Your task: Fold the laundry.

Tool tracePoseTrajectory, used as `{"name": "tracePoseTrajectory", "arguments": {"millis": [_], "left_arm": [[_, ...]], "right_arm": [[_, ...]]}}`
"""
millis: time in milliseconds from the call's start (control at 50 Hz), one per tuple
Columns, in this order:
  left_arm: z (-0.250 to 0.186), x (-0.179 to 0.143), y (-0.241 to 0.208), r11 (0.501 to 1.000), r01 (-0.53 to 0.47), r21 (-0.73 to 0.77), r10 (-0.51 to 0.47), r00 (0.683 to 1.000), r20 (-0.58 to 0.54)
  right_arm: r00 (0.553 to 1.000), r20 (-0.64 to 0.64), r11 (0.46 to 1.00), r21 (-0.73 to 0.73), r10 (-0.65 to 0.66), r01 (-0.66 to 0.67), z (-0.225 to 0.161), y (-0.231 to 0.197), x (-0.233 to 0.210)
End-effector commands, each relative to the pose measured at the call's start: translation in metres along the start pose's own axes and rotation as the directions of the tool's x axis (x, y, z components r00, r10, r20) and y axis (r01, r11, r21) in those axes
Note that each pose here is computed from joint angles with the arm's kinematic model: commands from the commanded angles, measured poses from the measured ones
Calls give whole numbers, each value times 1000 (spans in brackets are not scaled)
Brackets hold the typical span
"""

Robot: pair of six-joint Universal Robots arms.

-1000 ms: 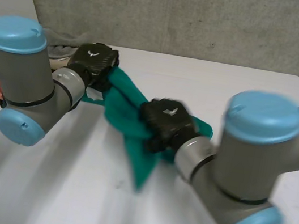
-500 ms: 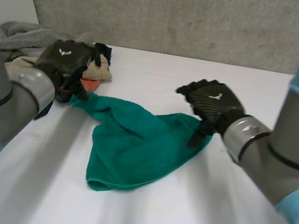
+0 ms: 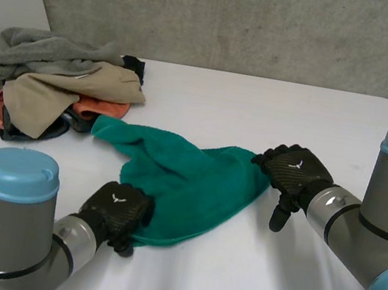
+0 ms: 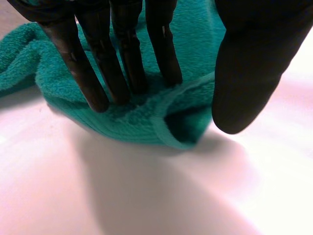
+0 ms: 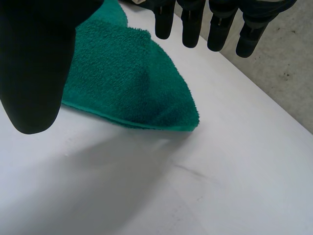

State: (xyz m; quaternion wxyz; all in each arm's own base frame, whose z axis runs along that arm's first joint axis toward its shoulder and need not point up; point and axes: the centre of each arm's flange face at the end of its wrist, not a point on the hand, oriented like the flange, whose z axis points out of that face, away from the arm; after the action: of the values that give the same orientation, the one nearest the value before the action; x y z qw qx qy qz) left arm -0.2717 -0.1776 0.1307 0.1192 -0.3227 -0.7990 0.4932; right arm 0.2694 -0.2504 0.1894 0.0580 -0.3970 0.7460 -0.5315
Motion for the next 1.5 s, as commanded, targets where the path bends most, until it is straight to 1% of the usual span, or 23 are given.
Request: {"name": "tracePoseTrajectory", "arguments": {"millis": [20, 180, 280, 360, 460, 580, 640, 720, 800, 860, 940, 960, 1020, 1040, 1060, 1100, 1120, 1200, 1260, 1300, 1380, 1420, 1500], "left_arm": [[15, -7, -5, 999, -3, 52, 1, 999, 44], [26, -11, -7, 998, -36, 55, 32, 997, 68], [17, -24, -27, 991, -91, 101, 76, 986, 147], [-7, -32, -62, 967, -131, 220, 86, 975, 205], [-41, -36, -105, 914, -147, 378, 57, 969, 239], [-71, -36, -136, 856, -166, 490, 38, 965, 260], [-80, -35, -144, 838, -171, 519, 35, 965, 261], [-90, -28, -152, 819, -170, 548, 37, 969, 245], [-95, -28, -156, 810, -173, 560, 35, 968, 248], [-99, -30, -158, 803, -183, 567, 35, 965, 261], [-103, -35, -160, 796, -190, 575, 27, 960, 280], [-103, -38, -161, 796, -193, 574, 24, 957, 289], [-101, -53, -161, 803, -212, 557, 15, 941, 338], [-100, -59, -161, 805, -219, 552, 11, 935, 354], [-98, -68, -160, 813, -229, 536, 7, 923, 384], [-96, -75, -159, 821, -231, 522, 4, 916, 400], [-95, -77, -158, 825, -232, 515, 4, 914, 405], [-85, -73, -147, 846, -222, 485, 43, 935, 353], [-65, -66, -131, 871, -206, 447, 84, 957, 276], [-51, -61, -122, 885, -195, 423, 111, 970, 214], [-20, -62, -105, 916, -173, 362, 123, 980, 156], [-6, -64, -103, 920, -172, 354, 124, 980, 153], [28, -73, -106, 915, -184, 359, 133, 978, 163]], "right_arm": [[1000, 2, 1000, -4, 1, -1, 0, 6, -3], [1000, -7, 1000, 2, 2, -2, 2, 10, -2], [1000, -17, 1000, 8, 18, -18, 7, 10, 4], [999, 11, 999, -9, 33, -33, 17, 18, 4], [992, 102, 997, -9, 80, -79, 34, 26, -9], [964, 105, 969, 17, 244, -247, 72, 33, -7], [952, 114, 955, 58, 284, -292, 87, 29, -13], [953, 74, 945, 127, 293, -301, 107, 25, -14], [956, -67, 942, 201, 286, -268, 118, 20, 0], [953, -121, 938, 248, 277, -242, 113, 8, 12], [962, -170, 928, 344, 215, -147, 76, -37, 33], [962, -203, 917, 387, 182, -92, 57, -57, 46], [952, -275, 907, 422, 133, -5, 32, -74, 75], [941, -323, 900, 433, 102, 50, 13, -85, 95], [938, -336, 899, 431, 81, 76, 5, -90, 101], [936, -348, 896, 429, 46, 115, -15, -102, 108], [936, -351, 888, 435, 18, 147, -39, -116, 111], [937, -349, 871, 457, -10, 180, -91, -145, 111], [943, -333, 893, 420, -16, 163, -108, -144, 111], [949, -316, 912, 385, -14, 142, -107, -137, 112], [963, -269, 951, 293, -21, 102, -91, -117, 112], [970, -240, 973, 214, -38, 91, -69, -99, 111], [976, -201, 984, 141, -79, 109, -35, -77, 110]]}}
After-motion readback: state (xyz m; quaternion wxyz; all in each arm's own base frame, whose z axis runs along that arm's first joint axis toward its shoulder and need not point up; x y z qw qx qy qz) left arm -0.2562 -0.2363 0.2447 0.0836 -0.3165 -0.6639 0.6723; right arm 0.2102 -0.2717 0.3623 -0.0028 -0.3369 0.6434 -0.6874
